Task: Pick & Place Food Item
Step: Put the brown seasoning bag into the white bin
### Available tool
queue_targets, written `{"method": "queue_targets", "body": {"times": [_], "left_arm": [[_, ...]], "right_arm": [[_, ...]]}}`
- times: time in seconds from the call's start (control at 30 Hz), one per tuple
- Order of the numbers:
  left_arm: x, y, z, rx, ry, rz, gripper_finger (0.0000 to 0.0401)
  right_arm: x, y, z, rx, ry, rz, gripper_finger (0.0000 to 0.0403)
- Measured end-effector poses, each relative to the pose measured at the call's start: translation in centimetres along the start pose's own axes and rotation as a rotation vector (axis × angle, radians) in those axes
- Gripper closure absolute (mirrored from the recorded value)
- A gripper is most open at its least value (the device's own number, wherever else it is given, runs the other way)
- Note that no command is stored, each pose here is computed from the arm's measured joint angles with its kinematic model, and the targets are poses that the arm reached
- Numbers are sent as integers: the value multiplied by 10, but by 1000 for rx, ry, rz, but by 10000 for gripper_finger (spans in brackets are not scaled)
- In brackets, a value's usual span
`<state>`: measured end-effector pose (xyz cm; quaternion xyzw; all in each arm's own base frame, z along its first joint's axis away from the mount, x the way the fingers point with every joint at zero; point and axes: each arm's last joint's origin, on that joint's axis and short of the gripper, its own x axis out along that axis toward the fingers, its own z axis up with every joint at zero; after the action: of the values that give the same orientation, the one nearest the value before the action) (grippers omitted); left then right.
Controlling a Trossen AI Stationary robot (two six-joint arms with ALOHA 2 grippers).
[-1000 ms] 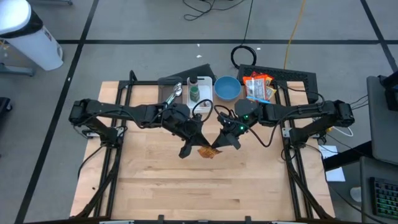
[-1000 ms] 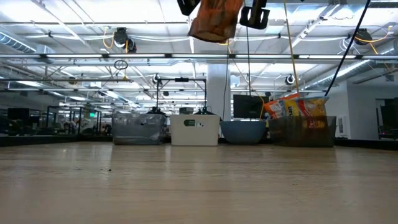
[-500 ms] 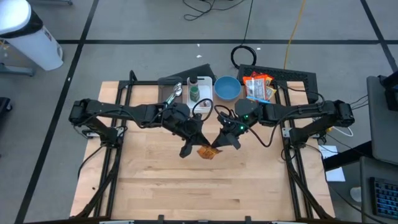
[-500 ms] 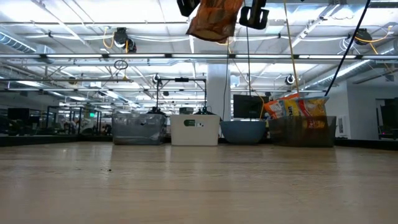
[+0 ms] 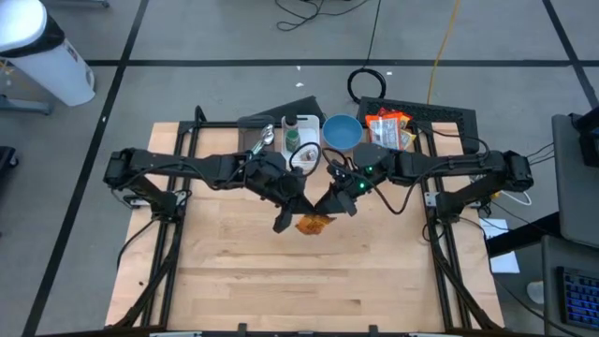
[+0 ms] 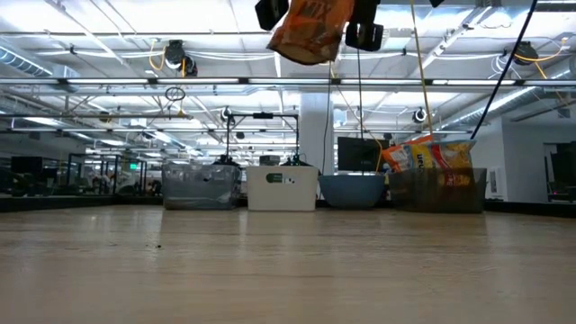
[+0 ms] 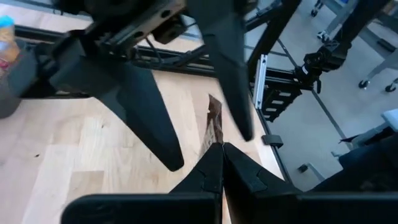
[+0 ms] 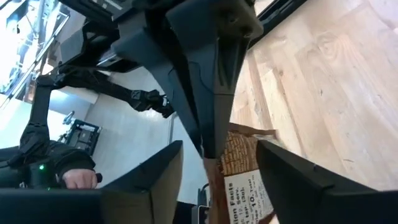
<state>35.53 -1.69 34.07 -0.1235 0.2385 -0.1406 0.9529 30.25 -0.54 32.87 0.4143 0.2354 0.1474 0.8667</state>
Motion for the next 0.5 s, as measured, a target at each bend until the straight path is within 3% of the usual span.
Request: {"method": "queue_targets", "body": {"times": [0.27, 0.5], "left_arm": [[-24, 10, 10, -42, -49, 41, 400], [-68, 29, 29, -43, -201, 214, 400]], "right_arm": [[-22, -2, 13, -58, -77, -24, 166], [-52, 12, 17, -200, -220, -101, 171]]}}
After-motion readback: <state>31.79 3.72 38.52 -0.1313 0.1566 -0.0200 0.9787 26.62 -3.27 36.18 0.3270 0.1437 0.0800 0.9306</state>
